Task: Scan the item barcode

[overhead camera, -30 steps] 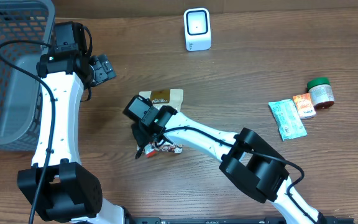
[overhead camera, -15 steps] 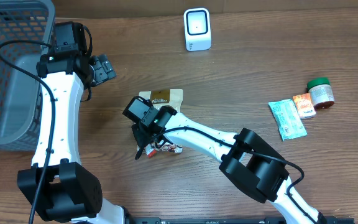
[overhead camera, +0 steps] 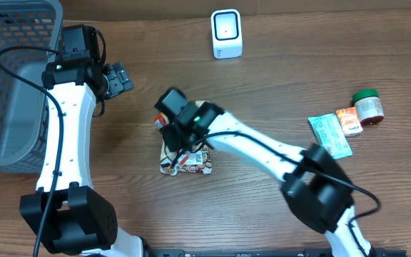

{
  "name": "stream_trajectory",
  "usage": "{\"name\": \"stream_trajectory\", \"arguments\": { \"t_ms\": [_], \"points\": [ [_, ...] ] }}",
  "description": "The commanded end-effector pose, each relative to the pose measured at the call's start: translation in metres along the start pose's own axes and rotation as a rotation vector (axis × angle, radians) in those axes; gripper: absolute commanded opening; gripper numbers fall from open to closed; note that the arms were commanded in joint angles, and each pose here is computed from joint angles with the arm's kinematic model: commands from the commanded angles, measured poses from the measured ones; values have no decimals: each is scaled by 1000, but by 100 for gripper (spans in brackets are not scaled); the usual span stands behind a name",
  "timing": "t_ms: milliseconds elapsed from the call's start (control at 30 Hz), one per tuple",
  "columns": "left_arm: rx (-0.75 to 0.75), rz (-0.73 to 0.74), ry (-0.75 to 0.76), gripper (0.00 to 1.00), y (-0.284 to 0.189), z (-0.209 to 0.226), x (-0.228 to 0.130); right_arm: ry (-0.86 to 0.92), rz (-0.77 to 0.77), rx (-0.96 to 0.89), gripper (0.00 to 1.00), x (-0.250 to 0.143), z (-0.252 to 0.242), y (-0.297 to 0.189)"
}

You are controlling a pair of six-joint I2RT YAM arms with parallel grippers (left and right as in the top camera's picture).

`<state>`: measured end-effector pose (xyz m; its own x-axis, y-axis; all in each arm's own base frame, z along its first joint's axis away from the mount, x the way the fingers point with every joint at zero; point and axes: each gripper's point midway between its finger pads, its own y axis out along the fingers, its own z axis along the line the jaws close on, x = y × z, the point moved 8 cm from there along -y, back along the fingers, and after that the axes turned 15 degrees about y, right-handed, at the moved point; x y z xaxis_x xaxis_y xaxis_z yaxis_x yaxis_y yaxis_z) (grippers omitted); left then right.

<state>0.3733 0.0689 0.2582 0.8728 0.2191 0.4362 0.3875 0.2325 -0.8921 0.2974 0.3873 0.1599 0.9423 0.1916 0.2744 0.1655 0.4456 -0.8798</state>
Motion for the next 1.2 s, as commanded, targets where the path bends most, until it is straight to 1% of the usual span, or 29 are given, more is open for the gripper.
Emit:
{"name": "stream_trajectory", "arguments": {
  "t_ms": [0,100,200,333,633,833,1167],
  "points": [
    [13,-19,11,100,-4,2,4,-34,-19,2,4,12,-12,-24],
    [13,-19,11,100,-4,2,4,-65,25,-13,4,14,-28,-27],
    [13,-19,11,100,-4,2,4,-108,77,27,4,12,-34,-29],
    [13,-19,11,100,-4,2,4,-79,100,37,4,9,-35,-27],
    [13,-19,11,99,-4,2,4,128,120,27,4,-8,-39,-2],
    [13,-19,11,100,-4,2,4,138,123,25,4,-15,-45,8],
    [13,-19,11,100,-4,2,4,130,112,44,4,-24,-41,21]
  ]
}}
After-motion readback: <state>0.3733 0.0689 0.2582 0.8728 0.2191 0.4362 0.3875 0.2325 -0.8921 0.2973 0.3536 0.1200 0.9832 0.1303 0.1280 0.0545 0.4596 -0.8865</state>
